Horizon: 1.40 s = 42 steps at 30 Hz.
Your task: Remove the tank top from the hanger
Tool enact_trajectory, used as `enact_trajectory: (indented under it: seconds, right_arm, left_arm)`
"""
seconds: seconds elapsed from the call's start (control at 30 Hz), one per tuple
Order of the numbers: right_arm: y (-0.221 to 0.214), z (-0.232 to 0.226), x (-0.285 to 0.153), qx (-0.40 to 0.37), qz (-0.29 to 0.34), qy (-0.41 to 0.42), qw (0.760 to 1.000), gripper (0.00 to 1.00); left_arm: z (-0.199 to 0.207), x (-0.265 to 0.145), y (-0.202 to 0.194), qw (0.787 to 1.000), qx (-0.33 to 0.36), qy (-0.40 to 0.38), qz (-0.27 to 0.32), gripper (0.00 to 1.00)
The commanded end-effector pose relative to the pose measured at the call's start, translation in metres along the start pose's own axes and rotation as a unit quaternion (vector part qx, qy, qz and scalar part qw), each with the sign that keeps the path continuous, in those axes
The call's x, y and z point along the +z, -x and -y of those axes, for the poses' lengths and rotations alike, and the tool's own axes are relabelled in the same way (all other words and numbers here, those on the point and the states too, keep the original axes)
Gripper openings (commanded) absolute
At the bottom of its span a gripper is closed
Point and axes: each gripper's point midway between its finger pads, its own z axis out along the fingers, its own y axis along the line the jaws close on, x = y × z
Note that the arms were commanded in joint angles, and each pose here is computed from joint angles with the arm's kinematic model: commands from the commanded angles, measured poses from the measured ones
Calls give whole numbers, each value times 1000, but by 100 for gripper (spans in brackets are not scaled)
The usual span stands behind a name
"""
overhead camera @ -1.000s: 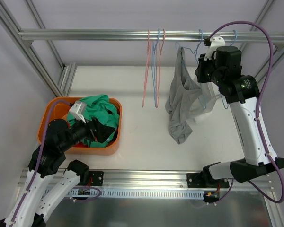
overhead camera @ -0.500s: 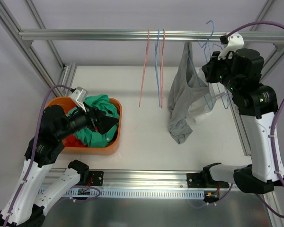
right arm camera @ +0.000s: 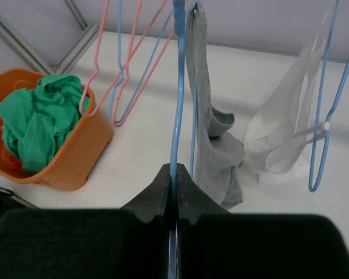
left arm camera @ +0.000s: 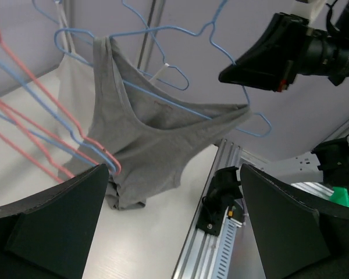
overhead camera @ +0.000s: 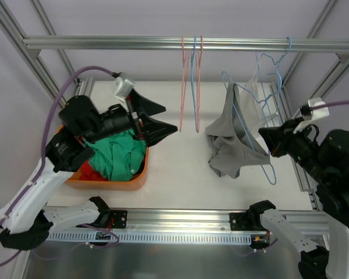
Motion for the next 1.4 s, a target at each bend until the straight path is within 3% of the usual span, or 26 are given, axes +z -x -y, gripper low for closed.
enact_trajectory:
  seconds: [0.0, 0.13, 0.3, 0.43, 0.67, 0.73, 0.87, 0.9, 1.07, 1.17, 1.23, 1.37]
  right_arm:
    - [-7, -18, -27, 9, 8, 46, 999, 0]
    - [-15, -25, -66, 5, 11, 58, 998, 0]
    - [-22, -37, -102, 3, 7, 85, 996, 0]
    - [-29, -30, -116, -2, 0, 63, 998, 0]
    - [-23, -34, -129, -7, 16, 70, 997, 0]
    - [-24, -33, -129, -8, 14, 70, 997, 0]
    - [-23, -35, -128, -7, 14, 75, 997, 0]
    - [-22, -36, -128, -7, 16, 76, 997, 0]
    - [-27, -29, -123, -13, 8, 61, 998, 0]
    - [-45, -26, -114, -22, -19, 64, 998, 0]
    - [-55, -28, -116, -25, -25, 74, 997, 0]
    - [-72, -47, -126, -39, -19, 139, 989, 0]
  left_arm:
    - [20, 54, 5, 998, 57, -26, 6, 99]
    - [26, 118, -10, 993, 119, 2, -12, 99]
    - [21, 165, -24, 989, 141, 21, -24, 97]
    - [4, 188, -38, 987, 146, 50, -34, 83]
    - [1, 203, -50, 988, 141, 48, -42, 41]
    - [3, 203, -52, 988, 141, 42, -43, 38]
    - [7, 201, -48, 988, 143, 33, -39, 12]
    - [7, 200, -47, 988, 144, 32, -37, 0]
    - [3, 196, -36, 989, 134, 56, -20, 0]
    - [-31, 186, -18, 980, 110, 168, 15, 0]
    - [-61, 169, -4, 958, 96, 268, 45, 0]
    - [-80, 155, 5, 936, 81, 335, 69, 0]
